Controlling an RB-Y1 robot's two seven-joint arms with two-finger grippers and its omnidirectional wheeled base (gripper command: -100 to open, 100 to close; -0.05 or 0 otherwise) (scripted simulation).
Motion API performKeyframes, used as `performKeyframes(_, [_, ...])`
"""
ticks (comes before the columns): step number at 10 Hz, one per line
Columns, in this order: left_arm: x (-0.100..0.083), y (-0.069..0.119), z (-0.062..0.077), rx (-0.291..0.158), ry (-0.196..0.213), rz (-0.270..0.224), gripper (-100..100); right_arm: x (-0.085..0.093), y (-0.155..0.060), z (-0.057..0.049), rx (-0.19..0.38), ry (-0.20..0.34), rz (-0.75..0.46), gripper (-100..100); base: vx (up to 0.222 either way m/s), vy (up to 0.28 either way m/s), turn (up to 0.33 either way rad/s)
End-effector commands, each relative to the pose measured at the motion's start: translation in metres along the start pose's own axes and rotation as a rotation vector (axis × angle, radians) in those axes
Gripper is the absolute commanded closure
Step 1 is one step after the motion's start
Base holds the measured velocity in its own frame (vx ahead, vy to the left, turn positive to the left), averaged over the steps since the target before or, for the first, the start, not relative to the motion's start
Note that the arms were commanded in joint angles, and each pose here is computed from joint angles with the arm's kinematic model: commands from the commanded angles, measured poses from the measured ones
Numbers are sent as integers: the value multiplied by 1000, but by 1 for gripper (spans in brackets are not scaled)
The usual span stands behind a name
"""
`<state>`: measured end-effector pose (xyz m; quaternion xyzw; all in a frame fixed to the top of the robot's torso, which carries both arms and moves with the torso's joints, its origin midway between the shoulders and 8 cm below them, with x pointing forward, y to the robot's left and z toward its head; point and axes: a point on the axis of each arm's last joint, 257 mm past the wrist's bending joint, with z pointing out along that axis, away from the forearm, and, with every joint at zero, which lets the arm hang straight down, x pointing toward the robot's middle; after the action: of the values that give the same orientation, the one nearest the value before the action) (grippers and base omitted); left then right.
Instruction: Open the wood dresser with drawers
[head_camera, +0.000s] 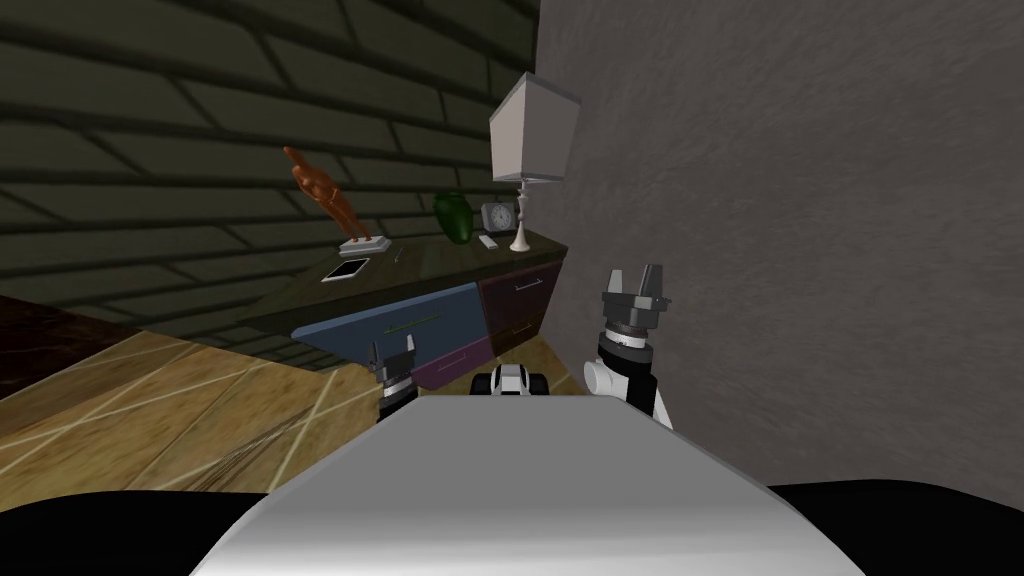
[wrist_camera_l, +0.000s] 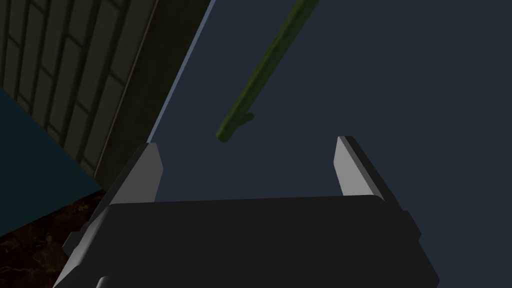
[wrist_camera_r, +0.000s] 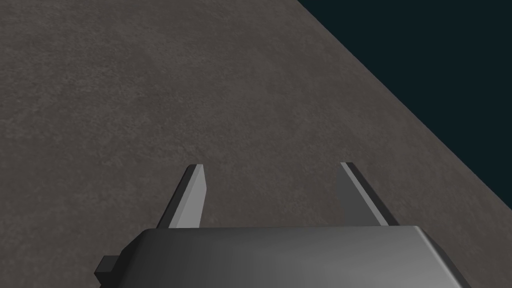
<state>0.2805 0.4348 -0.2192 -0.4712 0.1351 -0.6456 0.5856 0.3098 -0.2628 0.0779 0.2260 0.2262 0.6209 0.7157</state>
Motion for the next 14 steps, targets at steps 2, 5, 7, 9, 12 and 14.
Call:
performKeyframes(2, [-4,-8,13,0,1,0,-100,0,0,0,0,0,0,0,33,-26,14])
performKeyframes(5, [-7,-15,26,-1,4,-1,-100,0,0,0,0,0,0,0,26,-18,8])
performKeyframes(7, [-5,-9,15,0,2,0,100,0,0,0,0,0,0,0,-7,5,-4])
performKeyframes(9, [-3,-5,7,0,1,0,100,0,0,0,0,0,0,0,-42,25,-6])
performKeyframes(12, [-5,-7,12,1,0,2,-100,0,0,0,0,0,0,0,-15,-8,-8])
performKeyframes(14, [-6,-10,20,0,-1,3,-100,0,0,0,0,0,0,0,36,-117,22])
